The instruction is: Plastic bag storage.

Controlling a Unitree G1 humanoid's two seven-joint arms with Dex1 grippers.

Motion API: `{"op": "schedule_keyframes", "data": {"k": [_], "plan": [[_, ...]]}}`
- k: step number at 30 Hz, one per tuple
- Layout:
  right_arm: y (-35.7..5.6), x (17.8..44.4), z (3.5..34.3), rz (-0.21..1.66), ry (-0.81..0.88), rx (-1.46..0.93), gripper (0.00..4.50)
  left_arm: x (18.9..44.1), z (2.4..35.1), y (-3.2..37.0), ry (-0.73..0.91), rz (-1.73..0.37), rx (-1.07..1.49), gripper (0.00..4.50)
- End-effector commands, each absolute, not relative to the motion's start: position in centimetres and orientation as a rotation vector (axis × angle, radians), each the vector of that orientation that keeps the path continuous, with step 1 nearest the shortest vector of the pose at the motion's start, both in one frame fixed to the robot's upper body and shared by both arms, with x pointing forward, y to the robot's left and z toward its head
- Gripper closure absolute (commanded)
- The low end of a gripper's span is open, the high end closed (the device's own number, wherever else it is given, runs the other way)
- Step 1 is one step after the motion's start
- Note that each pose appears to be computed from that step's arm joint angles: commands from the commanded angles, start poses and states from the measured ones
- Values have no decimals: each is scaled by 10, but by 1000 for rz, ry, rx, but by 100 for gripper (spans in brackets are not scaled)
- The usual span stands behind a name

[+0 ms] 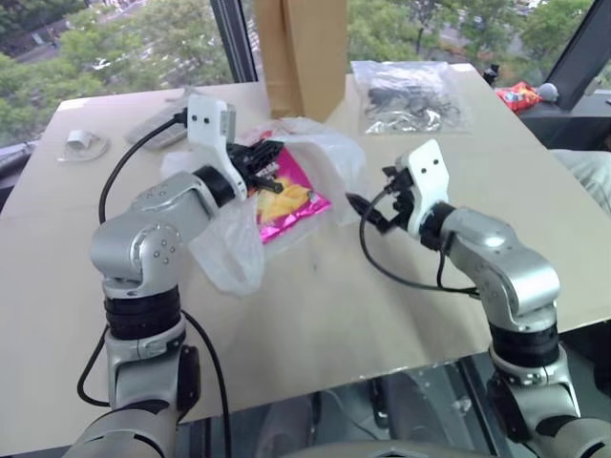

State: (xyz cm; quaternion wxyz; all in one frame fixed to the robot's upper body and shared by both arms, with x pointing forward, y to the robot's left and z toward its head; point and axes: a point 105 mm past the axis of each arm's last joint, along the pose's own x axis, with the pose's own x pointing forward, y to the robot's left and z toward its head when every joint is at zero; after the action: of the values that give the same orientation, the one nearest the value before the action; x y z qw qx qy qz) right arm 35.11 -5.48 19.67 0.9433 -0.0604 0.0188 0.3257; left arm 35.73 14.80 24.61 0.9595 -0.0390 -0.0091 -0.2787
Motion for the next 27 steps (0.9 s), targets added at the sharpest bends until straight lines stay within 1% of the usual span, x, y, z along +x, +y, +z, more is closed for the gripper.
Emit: {"op": "schedule_keyframes", "data": {"k": [1, 3, 4, 5, 7, 10, 12, 13, 14, 15, 17, 18, 21, 23, 26, 27], "plan": [[-44, 366, 207, 671, -16, -136, 0, 345, 262, 150, -83, -622, -66, 322], [-40, 370, 208, 691, -26, -151, 0, 336, 265, 153, -80, -668, -78, 230], [-39, 371, 208, 701, -27, -156, 0, 331, 266, 154, -76, -703, -75, 169], [-38, 372, 208, 713, -25, -157, 0, 324, 267, 157, -73, -738, -74, 120], [-36, 373, 205, 731, -17, -150, 0, 310, 266, 164, -46, -799, -60, 120], [-36, 374, 199, 742, 1, -150, 87, 282, 258, 173, 42, -872, -35, 113], [-38, 375, 197, 744, 8, -145, 180, 264, 252, 187, 82, -883, -84, 113], [-39, 375, 196, 745, 13, -143, 238, 255, 248, 198, 105, -874, -115, 113], [-40, 375, 195, 746, 17, -141, 278, 246, 243, 207, 130, -862, -135, 113], [-42, 374, 193, 745, 22, -139, 337, 237, 237, 220, 159, -833, -149, 113], [-43, 374, 192, 744, 27, -135, 432, 224, 229, 234, 200, -799, -168, 113], [-45, 374, 191, 744, 31, -135, 446, 217, 225, 238, 223, -794, -179, 113], [-48, 375, 189, 740, 39, -126, 446, 184, 197, 242, 362, -788, -171, 113], [-51, 376, 189, 735, 42, -125, 446, 173, 178, 236, 425, -783, -144, 113], [-52, 376, 191, 734, 43, -126, 446, 169, 156, 224, 458, -775, -81, 113], [-53, 376, 191, 735, 43, -126, 446, 174, 151, 220, 444, -755, -59, 113]]}}
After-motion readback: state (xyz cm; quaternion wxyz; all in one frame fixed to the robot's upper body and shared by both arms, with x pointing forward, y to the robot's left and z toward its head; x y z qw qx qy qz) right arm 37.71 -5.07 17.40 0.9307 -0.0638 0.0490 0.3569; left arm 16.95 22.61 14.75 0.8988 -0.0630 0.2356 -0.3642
